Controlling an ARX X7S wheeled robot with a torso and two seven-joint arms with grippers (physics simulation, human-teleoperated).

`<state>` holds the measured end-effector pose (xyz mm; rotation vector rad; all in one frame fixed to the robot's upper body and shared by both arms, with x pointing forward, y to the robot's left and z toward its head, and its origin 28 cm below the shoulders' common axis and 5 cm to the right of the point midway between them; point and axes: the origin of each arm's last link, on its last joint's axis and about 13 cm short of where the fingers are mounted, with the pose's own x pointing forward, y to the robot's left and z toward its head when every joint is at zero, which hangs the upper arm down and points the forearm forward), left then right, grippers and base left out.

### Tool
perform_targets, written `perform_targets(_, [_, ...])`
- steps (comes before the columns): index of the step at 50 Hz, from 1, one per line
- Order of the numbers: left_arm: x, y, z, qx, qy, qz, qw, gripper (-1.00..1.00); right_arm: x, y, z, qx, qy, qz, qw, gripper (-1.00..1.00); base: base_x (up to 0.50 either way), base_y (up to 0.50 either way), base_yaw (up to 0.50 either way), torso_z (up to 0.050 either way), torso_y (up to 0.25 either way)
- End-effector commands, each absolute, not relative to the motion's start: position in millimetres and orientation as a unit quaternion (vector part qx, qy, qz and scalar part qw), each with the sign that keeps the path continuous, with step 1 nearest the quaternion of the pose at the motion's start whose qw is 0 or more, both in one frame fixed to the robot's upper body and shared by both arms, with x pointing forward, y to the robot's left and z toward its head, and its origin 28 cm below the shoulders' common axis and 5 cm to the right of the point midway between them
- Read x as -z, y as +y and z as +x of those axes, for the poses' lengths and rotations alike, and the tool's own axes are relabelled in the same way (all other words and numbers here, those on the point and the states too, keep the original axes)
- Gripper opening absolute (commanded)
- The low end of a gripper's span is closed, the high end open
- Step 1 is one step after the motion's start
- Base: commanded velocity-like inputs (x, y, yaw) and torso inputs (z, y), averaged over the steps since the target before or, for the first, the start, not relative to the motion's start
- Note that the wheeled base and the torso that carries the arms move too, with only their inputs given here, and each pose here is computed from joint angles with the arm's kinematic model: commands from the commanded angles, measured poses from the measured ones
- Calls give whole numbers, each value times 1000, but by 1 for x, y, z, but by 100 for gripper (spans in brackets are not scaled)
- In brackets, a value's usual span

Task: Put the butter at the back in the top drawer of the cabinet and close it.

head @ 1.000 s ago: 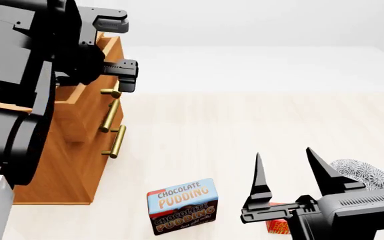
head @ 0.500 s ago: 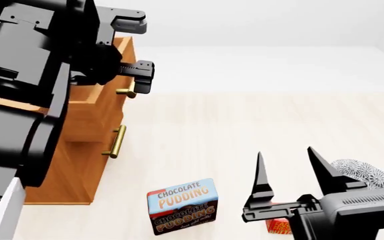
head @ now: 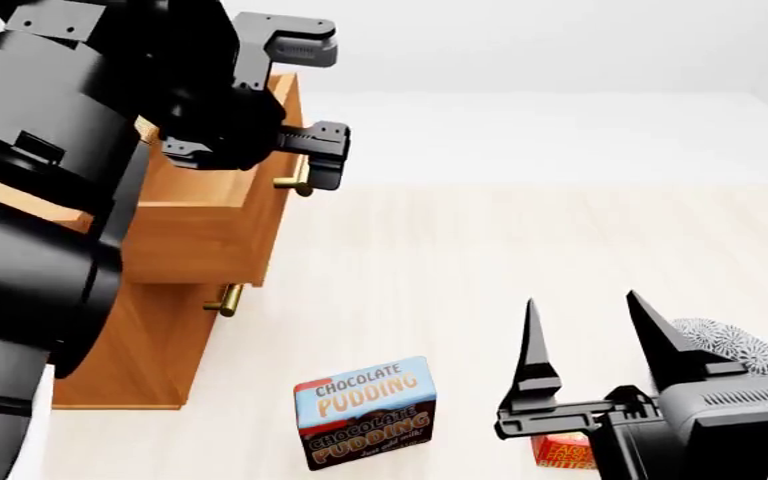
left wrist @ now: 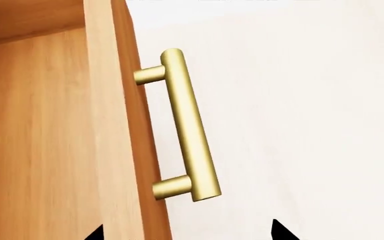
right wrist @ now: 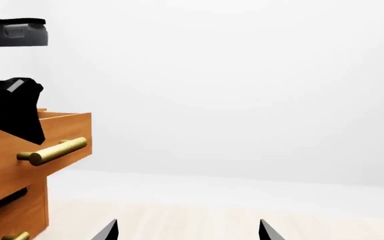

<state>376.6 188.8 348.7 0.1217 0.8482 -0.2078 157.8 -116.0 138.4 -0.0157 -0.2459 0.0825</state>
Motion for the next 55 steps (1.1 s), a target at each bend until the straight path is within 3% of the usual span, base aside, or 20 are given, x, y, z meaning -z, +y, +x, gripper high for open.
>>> perform_targets(1, [-350, 171, 374, 162, 408, 29, 898, 100, -139, -118, 158, -39, -123, -4, 992, 100, 0, 0, 0, 0, 0])
perform_targets(55, [-355, 120, 357, 295, 381, 19, 876, 100, -141, -125, 161, -35, -124, 9, 992, 100, 0, 0, 0, 0, 0])
